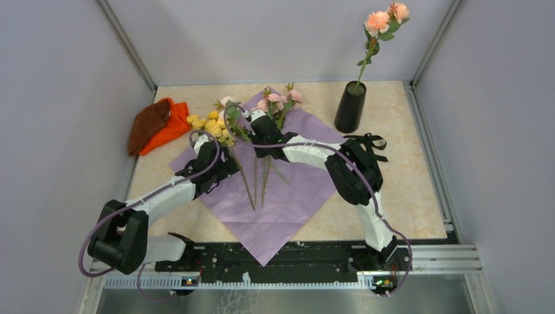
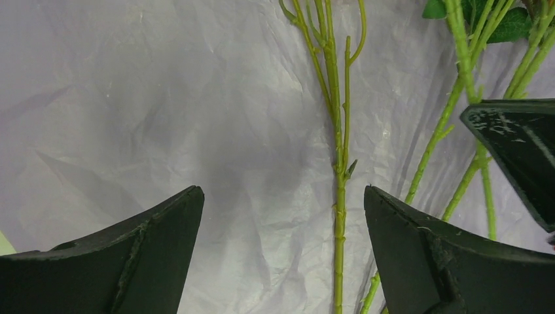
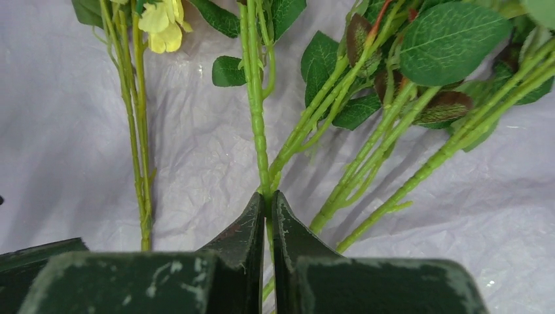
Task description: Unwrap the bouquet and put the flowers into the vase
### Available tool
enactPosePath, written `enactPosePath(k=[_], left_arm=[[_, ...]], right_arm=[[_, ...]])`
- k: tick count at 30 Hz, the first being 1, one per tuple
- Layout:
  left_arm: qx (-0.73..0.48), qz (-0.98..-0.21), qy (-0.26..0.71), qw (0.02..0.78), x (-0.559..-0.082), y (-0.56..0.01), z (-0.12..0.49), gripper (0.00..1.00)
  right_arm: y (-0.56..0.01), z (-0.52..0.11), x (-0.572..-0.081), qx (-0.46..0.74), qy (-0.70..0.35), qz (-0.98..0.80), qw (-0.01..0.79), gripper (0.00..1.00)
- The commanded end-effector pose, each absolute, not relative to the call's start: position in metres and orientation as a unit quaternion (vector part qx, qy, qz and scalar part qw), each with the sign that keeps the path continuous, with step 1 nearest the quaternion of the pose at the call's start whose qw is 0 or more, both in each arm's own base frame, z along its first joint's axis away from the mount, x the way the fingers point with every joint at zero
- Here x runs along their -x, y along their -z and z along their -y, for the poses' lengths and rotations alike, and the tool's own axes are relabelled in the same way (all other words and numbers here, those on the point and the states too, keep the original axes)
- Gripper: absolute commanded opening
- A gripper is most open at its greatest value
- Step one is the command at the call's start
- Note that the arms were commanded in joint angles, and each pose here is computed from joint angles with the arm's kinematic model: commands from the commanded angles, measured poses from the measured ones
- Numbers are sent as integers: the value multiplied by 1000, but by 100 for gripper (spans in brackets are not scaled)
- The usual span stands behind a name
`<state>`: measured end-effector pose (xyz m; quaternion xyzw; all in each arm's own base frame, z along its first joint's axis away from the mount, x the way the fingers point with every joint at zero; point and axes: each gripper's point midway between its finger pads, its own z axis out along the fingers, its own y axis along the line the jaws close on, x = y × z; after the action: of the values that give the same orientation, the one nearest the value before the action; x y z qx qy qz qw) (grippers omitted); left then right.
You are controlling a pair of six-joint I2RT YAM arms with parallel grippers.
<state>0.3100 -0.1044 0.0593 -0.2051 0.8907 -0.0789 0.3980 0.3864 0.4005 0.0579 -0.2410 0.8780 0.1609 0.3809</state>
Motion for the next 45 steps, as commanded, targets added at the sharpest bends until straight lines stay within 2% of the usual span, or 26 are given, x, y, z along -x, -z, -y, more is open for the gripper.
enactPosePath(k=[1,12,19,25,29,32,38,39,42,45], left_arm=[[198,-887,104,404,-318,-65,113,98],[145,-839,299,431,-337,-118,179,97],[150,-781,400,456,-355,-165,204,97],[178,-719,507,441,-369,-189,220,94],[182,-699,551,418,-378,-190,234,90],[181,-686,588,389,-381,-188,247,80],[198,-674,616,356,-386,-173,255,76],[200,-674,618,353,-387,-171,255,74],[193,-670,623,355,-391,-172,259,49],[184,-669,626,356,-394,-175,262,27]], right_arm=[[-139,-408,-396,226,-192,-836,463,0],[-205,-376,-386,190,-199,-799,535,0],[-209,-363,-372,185,-206,-798,535,0],[-199,-354,-361,179,-215,-801,530,0],[-200,-351,-354,180,-222,-799,529,0],[-201,-350,-353,180,-222,-798,531,0],[-205,-352,-350,184,-233,-793,531,0],[-204,-352,-350,184,-233,-794,531,0],[-203,-353,-349,184,-235,-794,529,0],[-198,-351,-350,183,-228,-798,527,0]])
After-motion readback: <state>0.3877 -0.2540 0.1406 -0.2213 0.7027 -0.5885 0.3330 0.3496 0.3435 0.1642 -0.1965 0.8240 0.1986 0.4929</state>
